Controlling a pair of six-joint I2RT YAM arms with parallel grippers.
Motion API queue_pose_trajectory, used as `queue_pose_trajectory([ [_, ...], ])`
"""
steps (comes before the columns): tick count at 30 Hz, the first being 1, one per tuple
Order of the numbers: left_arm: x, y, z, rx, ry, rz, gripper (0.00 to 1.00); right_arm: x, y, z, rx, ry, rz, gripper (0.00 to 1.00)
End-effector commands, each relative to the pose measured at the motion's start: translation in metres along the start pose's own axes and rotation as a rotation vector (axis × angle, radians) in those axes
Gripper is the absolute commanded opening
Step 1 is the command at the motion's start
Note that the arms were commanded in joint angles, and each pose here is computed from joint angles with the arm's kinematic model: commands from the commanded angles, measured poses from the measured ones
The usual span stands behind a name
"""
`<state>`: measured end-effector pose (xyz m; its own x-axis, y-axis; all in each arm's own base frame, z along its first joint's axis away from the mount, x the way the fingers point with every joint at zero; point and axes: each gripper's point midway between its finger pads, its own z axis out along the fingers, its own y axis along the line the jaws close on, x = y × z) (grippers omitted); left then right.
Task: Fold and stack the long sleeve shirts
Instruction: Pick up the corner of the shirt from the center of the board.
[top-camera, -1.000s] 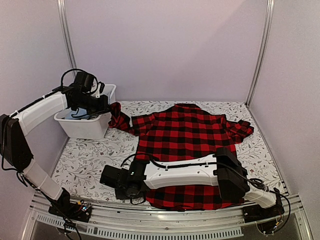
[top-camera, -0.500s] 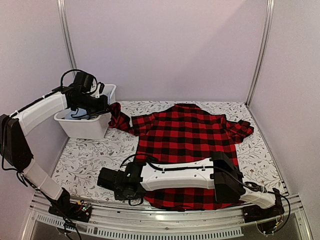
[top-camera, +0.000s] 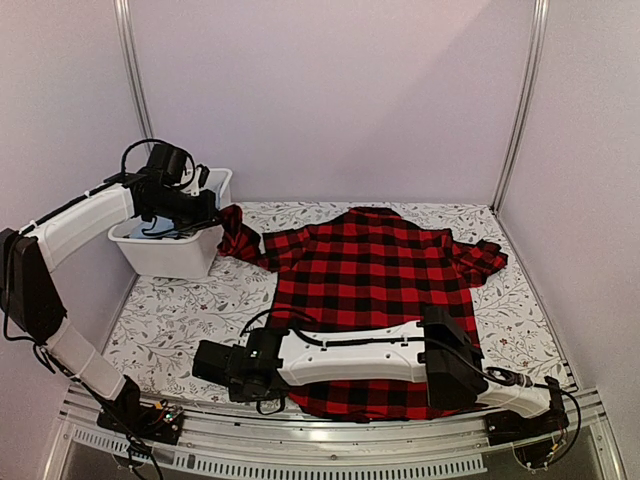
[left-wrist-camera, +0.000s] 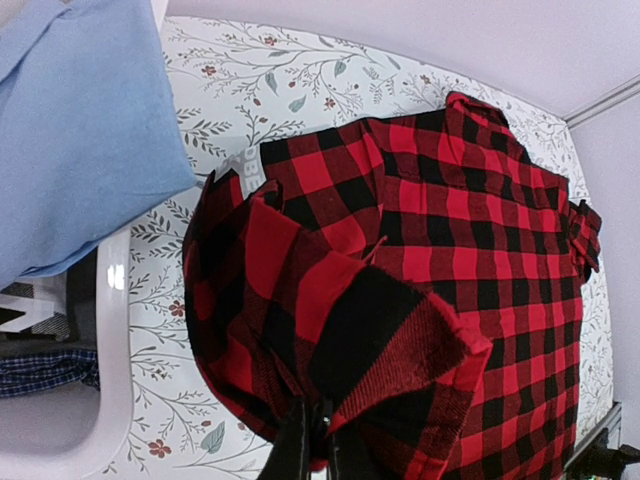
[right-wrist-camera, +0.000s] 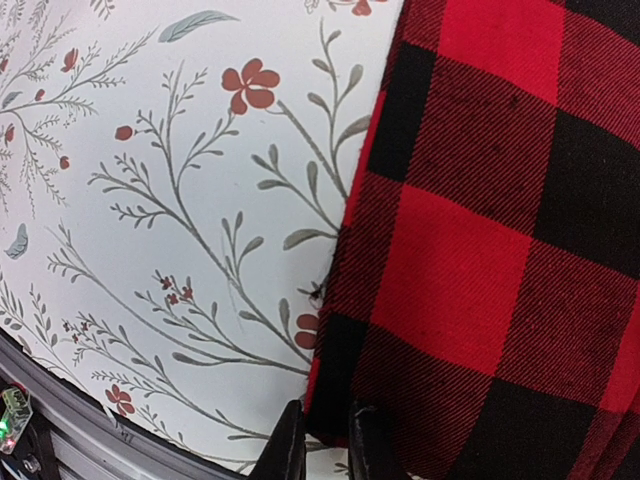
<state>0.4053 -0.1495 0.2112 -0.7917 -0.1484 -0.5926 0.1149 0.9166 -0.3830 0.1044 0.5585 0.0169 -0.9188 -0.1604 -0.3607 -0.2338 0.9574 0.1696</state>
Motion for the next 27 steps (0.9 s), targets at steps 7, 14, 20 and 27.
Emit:
queue_pose_trajectory([
  [7, -0.01, 0.003, -0.004, 0.0, -0.039, -0.012, 0.0, 0.054, -0.061, 0.049, 0.232, 0.16, -0.102, 0.09],
  [14, -0.016, 0.003, -0.005, 0.007, -0.055, -0.021, 0.0, 0.046, -0.044, 0.041, 0.161, 0.149, -0.096, 0.0],
  [20, -0.036, -0.002, -0.011, 0.014, -0.101, -0.005, 0.0, 0.002, -0.011, 0.003, -0.001, 0.043, -0.051, 0.0],
  [27, -0.082, -0.031, -0.022, 0.1, -0.198, 0.031, 0.0, -0.044, -0.01, -0.049, -0.095, -0.075, 0.014, 0.0],
])
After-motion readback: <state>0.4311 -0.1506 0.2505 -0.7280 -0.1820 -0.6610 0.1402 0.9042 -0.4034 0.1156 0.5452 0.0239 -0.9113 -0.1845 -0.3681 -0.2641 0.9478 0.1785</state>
